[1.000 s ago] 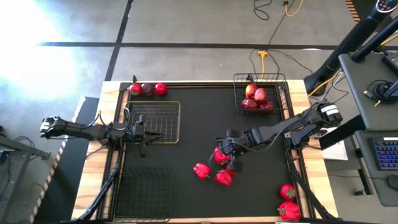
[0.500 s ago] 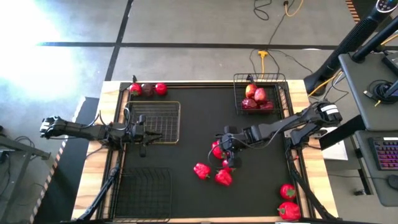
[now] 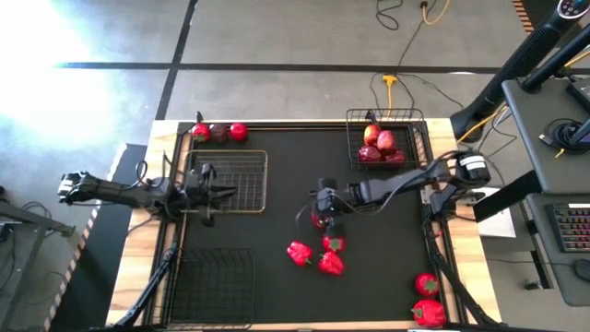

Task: Sort produce into baskets
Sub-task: Put the center bell pepper into the golden basket

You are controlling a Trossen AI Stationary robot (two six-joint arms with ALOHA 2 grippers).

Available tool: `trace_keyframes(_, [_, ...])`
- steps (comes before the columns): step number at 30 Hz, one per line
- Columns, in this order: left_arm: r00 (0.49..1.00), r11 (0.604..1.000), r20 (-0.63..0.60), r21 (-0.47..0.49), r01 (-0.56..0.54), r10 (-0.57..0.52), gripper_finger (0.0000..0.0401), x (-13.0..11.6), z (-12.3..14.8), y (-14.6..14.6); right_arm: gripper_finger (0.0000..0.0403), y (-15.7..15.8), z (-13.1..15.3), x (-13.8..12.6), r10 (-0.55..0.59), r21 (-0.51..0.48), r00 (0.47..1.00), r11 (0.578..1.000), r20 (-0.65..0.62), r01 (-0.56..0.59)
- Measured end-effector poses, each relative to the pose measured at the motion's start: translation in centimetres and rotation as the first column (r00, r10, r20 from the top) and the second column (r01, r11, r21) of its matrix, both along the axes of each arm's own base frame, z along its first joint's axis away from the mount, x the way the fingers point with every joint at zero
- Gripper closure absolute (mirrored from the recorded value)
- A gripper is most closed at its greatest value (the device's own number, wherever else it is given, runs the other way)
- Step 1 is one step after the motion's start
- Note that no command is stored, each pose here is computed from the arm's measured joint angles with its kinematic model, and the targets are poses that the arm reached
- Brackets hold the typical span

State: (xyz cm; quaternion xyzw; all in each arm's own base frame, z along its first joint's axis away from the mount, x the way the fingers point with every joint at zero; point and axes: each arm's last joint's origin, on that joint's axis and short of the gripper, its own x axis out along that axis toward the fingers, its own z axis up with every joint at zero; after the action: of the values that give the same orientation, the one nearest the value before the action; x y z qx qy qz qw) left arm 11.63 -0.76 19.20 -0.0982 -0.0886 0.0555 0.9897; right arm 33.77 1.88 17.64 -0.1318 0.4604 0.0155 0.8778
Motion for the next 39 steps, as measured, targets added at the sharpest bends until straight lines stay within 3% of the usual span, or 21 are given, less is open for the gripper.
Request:
trace_keyframes(6, [0.999, 0.996, 0.005, 0.085, -0.032, 0.032, 0.0363, 0.2, 0.2, 0.0, 0.0078, -1.9, 0.1, 1.4, -0.058, 0.001, 0.998, 0.998, 0.010, 0.058])
trace_keyframes(16, [0.997, 0.995, 0.039, 0.074, -0.070, 0.067, 0.0363, 1.5, 0.3, 0.0, 0.0078, -2.8, 4.1, 3.1, -0.040, -0.024, 0.991, 0.999, 0.131, 0.044])
trace_keyframes(23, [0.987, 0.987, -0.071, 0.088, -0.134, 0.141, 0.0363, 3.3, -0.5, -0.1, 0.0078, -2.8, 4.7, 1.7, -0.098, -0.027, 0.985, 0.994, 0.145, 0.103])
trace_keyframes(30, [0.985, 0.980, -0.080, 0.138, -0.141, 0.153, 0.0363, 6.0, 1.9, -0.4, 0.0078, -2.8, 5.2, -0.5, -0.139, 0.013, 0.972, 0.990, 0.189, 0.139])
trace_keyframes(39, [0.962, 0.966, -0.215, 0.229, -0.119, 0.169, 0.0363, 10.1, 4.2, -0.9, 0.0078, -2.6, 6.8, -3.7, -0.161, 0.059, 0.910, 0.987, 0.382, 0.150])
